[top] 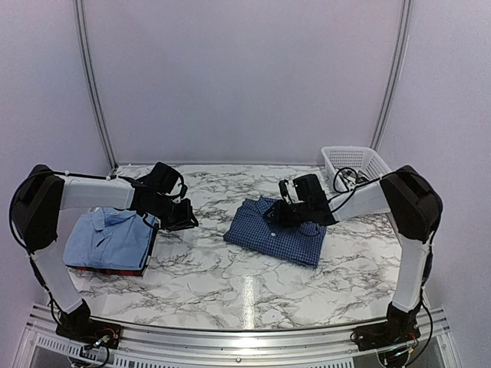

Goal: Fold and stack the long sleeve shirts
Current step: Move the square-folded shirt to the center of the board.

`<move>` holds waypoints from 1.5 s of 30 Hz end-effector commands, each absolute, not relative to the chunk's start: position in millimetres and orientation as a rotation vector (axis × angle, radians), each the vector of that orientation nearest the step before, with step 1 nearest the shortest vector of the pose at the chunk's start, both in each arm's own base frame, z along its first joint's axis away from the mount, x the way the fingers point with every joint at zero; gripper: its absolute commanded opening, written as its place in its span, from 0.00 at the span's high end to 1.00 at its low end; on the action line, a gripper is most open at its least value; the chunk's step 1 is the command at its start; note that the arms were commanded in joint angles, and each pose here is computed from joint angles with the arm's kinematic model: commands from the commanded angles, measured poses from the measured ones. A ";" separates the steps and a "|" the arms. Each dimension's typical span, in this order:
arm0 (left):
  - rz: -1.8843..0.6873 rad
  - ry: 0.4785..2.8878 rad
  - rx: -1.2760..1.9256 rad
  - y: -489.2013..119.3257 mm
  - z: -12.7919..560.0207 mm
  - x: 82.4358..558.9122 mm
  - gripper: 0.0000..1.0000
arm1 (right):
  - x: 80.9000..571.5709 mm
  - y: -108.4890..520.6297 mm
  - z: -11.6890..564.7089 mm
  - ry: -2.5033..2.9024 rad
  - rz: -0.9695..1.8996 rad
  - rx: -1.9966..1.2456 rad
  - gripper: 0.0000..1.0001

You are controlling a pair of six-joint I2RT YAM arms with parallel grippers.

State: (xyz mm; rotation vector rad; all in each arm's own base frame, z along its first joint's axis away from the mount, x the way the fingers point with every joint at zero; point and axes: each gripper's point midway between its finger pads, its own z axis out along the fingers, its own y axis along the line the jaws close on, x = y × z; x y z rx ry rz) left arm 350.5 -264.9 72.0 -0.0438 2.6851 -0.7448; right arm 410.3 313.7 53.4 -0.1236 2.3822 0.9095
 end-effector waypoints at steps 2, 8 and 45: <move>-0.737 2.691 -0.011 -262.0 79.2 345.3 0.85 | 400.8 310.3 92.2 2.333 0.908 -0.222 0.64; -0.734 2.689 -0.008 -262.6 79.6 344.1 0.82 | 378.6 349.6 128.4 2.266 1.036 -0.332 0.58; 0.150 2.611 -0.071 -170.5 81.7 323.1 0.52 | 303.7 264.5 154.8 2.257 0.903 -0.275 0.24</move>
